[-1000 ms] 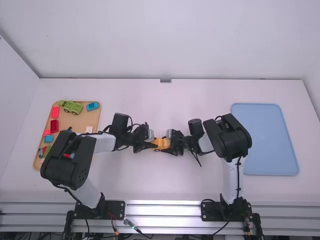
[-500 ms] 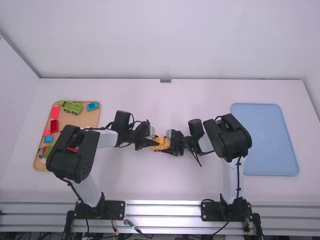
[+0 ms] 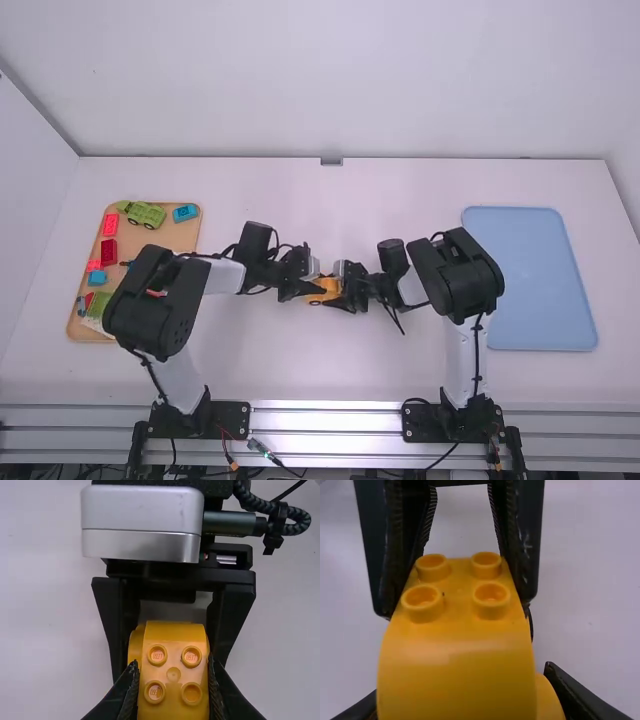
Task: Assemble lego blocks to make yellow taxi
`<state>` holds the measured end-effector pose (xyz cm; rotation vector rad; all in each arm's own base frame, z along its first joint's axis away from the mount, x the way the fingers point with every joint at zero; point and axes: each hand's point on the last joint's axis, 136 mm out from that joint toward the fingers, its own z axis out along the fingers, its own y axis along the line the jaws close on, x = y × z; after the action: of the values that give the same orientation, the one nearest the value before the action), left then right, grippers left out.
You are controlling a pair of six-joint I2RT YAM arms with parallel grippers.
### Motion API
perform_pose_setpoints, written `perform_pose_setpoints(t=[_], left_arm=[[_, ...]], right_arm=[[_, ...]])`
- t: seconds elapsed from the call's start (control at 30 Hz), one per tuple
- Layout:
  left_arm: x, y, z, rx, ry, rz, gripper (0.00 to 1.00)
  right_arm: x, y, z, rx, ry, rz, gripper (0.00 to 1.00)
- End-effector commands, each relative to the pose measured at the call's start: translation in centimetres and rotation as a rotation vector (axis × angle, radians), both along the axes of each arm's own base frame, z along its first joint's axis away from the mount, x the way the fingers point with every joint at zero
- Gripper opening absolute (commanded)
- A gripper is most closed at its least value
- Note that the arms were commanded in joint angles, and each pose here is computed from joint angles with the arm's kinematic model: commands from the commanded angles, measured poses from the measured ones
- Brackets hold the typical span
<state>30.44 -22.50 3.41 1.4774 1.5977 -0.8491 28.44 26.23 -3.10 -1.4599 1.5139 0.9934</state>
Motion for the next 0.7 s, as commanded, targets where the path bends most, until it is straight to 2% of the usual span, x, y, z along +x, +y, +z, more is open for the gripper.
perform_pose_setpoints(t=[0.0, 0.17, 0.4, 0.67], left_arm=[[-0.8, -0.5, -0.8, 0.02, 0.024, -0.022, 0.02], [-1.1, -0.3, -1.3, 0.042, 0.043, -0.015, 0.02], [-2.6, -1.3, -3.0, 0.138, 0.062, -0.037, 0.02], [-2.4, -1.7, -3.9, 0.211, 0.096, 0.029, 0.02]], right_arm=[[-0.4, -0.4, -1.2, -0.037, 0.04, -0.026, 0.48], [0.0, -0.3, -1.2, -0.041, 0.048, -0.026, 0.48], [0.3, -0.2, -1.2, -0.046, 0.062, -0.026, 0.47], [0.3, -0.1, -1.1, -0.044, 0.058, -0.026, 0.47]])
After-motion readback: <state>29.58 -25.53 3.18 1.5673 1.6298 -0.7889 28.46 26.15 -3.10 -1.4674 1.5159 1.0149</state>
